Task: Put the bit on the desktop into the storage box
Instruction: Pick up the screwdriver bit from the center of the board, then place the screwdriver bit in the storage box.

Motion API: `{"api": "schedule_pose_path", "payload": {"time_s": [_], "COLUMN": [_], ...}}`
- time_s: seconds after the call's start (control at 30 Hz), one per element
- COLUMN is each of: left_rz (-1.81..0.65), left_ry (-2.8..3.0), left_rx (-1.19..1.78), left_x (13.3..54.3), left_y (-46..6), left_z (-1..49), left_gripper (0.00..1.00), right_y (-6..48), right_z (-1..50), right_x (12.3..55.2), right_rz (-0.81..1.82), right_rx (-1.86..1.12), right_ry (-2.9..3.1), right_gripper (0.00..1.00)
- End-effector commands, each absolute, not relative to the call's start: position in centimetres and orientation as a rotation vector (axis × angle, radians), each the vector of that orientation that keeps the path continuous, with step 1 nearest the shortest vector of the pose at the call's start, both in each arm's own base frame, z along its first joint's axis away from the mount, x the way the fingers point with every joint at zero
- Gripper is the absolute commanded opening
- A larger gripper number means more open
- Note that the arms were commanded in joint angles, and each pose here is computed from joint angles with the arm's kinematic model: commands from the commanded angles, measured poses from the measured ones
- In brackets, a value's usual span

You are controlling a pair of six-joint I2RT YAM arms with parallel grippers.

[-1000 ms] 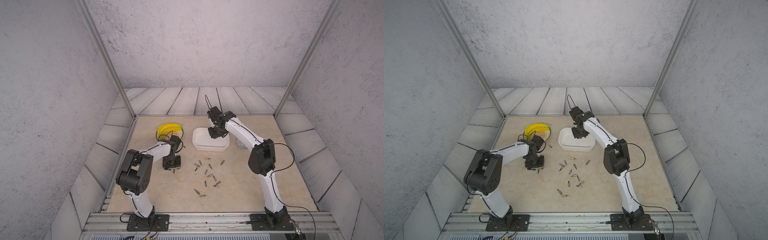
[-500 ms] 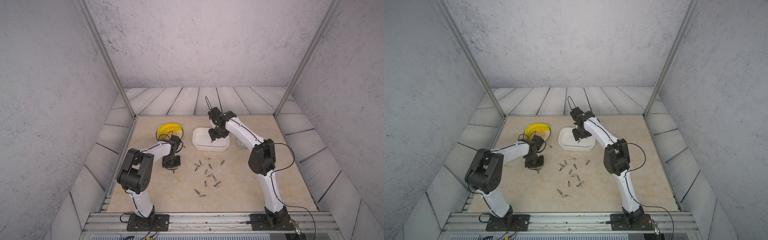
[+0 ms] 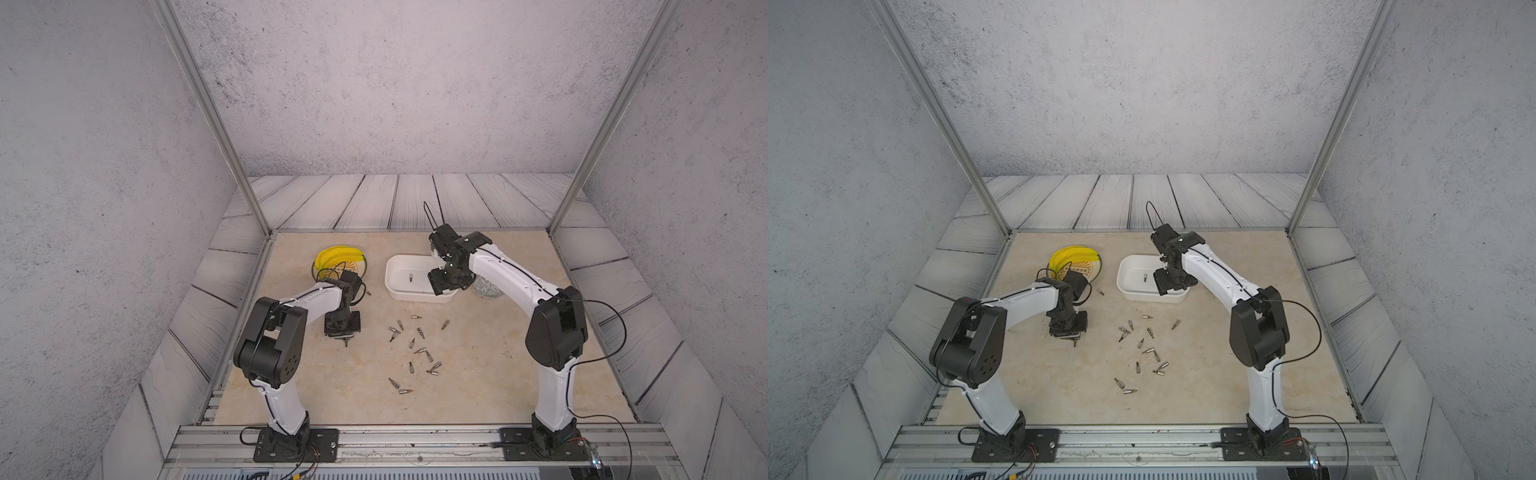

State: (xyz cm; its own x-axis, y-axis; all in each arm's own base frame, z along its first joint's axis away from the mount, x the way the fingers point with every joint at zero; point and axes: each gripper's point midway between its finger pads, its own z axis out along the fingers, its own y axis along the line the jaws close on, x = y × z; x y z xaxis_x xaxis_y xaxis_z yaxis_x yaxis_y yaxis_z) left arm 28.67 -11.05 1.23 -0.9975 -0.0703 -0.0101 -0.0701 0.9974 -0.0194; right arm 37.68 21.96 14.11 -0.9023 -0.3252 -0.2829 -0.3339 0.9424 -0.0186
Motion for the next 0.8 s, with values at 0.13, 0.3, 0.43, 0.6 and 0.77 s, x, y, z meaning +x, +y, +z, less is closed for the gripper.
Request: {"api": "schedule_pose_path", "payload": {"time_s": [0.13, 0.3, 0.43, 0.6, 0.77], "left_rz": [-0.159, -0.255, -0.325, -0.444, -0.489], "left_ry": [3.069, 2.956, 2.883, 2.866, 2.842], "left_rx": [-0.054, 0.000, 0.048, 0.105, 0.173], "left_x": [30.3, 33.3, 36.3, 40.1, 42.8], "left_y": [-12.8, -14.8, -16.9, -20.7, -24.7], "left_z": [6.0, 11.4, 14.6, 14.9, 14.6], "left_gripper": [0.00, 0.00, 0.00, 0.00, 0.00], "right_y": [20.4, 19.6, 18.9, 17.9, 17.3], "right_z": [14.7, 14.2, 13.8, 14.1, 14.8], "right_x": [35.8, 34.5, 33.4, 31.9, 30.8], "right_rz": [0.051, 0.050, 0.048, 0.050, 0.057], "right_rx": [-0.422, -0.403, -0.389, -0.362, -0.346], "right_ry": [2.786, 2.799, 2.814, 2.810, 2.806], "right_gripper": [0.74, 0.74, 0.74, 0.75, 0.75]}}
